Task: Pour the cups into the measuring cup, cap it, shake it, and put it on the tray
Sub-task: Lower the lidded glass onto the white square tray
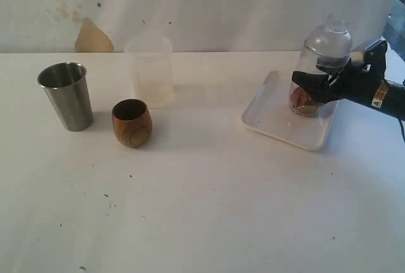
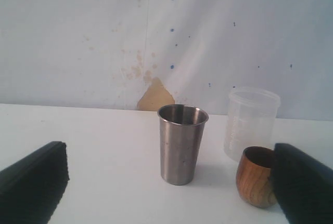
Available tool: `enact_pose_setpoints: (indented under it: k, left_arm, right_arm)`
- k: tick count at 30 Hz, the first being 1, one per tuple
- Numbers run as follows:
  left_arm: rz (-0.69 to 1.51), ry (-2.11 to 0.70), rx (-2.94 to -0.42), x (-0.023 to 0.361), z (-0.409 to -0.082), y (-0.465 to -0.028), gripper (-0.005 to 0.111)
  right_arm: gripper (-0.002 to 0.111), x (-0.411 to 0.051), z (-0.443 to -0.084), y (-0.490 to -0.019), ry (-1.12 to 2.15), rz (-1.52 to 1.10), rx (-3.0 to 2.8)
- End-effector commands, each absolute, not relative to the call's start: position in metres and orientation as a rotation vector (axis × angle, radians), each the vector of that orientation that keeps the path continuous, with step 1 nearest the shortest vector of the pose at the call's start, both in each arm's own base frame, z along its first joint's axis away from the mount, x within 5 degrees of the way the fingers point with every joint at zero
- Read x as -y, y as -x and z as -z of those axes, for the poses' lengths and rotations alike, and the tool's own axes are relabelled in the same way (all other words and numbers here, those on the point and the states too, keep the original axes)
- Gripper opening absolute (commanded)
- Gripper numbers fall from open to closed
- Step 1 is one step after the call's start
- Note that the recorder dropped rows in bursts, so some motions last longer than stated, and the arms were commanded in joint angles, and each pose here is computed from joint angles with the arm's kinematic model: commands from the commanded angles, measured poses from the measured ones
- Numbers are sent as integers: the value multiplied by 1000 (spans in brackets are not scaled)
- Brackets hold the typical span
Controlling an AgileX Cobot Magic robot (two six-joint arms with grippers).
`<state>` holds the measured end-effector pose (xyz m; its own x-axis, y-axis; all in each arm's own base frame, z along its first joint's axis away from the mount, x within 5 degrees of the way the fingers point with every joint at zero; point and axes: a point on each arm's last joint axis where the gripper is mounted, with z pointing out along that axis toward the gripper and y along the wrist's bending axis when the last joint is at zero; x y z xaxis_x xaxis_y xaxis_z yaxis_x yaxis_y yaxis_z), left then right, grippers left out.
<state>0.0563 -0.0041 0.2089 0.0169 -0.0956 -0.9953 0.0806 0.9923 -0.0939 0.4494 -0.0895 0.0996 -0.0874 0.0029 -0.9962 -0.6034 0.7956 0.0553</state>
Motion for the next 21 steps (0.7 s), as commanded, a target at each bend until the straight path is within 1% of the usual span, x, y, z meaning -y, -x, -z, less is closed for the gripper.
enact_pose_setpoints:
  k: [1,6,15,21]
  left_arm:
    - [143,9,-1546,4,-208,-56,105]
    - [143,9,-1546,4,-208,-56,105]
    - [143,9,-1546,4,-208,-56,105]
    - [143,9,-1546,4,-208,-56,105]
  right_arm:
    - [88,90,-107,-450,483,-551,-1547]
    - [95,90,-107,-450,461,-573,-1556]
    - [95,91,-109,-449,421,-616,-1573]
    - [95,94,-114,-442,531,-611,-1597]
